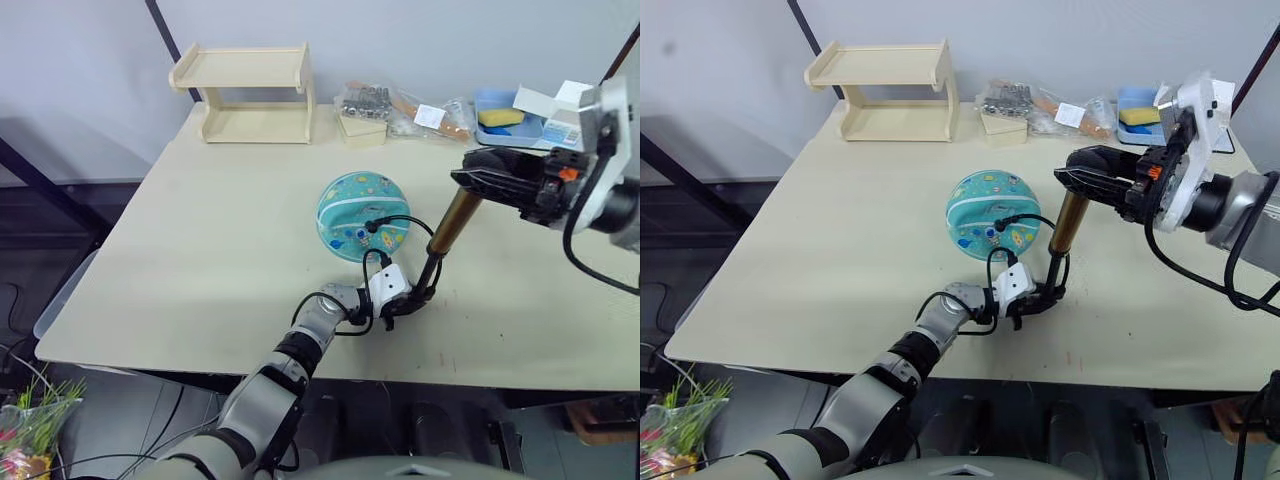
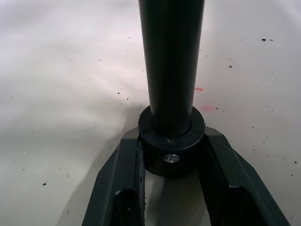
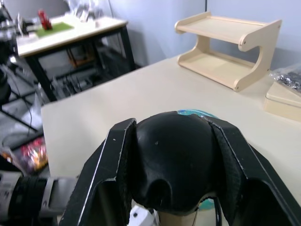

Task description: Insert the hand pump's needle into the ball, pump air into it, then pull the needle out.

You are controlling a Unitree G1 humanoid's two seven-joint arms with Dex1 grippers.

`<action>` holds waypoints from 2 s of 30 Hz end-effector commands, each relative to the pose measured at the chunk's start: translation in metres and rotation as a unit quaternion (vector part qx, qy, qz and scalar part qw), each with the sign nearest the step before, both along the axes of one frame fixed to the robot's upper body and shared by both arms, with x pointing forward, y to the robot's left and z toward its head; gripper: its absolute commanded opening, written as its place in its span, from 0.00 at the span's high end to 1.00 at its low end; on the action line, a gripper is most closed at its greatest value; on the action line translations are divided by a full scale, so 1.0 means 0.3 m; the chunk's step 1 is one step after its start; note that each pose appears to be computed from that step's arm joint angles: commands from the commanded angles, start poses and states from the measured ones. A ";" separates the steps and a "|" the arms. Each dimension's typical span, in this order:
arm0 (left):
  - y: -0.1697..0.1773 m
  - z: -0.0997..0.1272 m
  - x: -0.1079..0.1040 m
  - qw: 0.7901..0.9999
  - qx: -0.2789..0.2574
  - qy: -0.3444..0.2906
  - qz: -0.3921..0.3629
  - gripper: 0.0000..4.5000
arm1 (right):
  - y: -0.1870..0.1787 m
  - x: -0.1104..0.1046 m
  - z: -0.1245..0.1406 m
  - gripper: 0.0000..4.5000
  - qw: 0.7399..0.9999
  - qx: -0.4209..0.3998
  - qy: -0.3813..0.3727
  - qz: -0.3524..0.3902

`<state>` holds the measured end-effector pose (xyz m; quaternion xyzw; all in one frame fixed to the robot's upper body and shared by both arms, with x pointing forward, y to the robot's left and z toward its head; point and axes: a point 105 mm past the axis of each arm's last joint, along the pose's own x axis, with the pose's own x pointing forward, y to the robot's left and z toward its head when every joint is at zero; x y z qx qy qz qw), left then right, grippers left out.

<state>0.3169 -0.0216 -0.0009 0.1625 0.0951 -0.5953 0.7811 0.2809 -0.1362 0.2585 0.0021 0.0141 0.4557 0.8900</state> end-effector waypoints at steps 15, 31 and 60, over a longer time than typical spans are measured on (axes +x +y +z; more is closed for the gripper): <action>0.097 -0.124 -0.044 0.996 0.054 0.059 0.024 0.77 | 0.024 0.081 -0.597 0.63 0.986 -0.094 0.128 -0.055; 0.007 -0.137 -0.039 0.995 0.074 0.063 0.009 0.77 | -0.061 -0.027 0.168 0.63 0.997 -0.009 -0.076 -0.014; 0.034 -0.164 -0.069 0.995 0.069 0.072 0.011 0.77 | -0.011 0.040 -0.703 0.63 0.969 -0.137 0.202 -0.035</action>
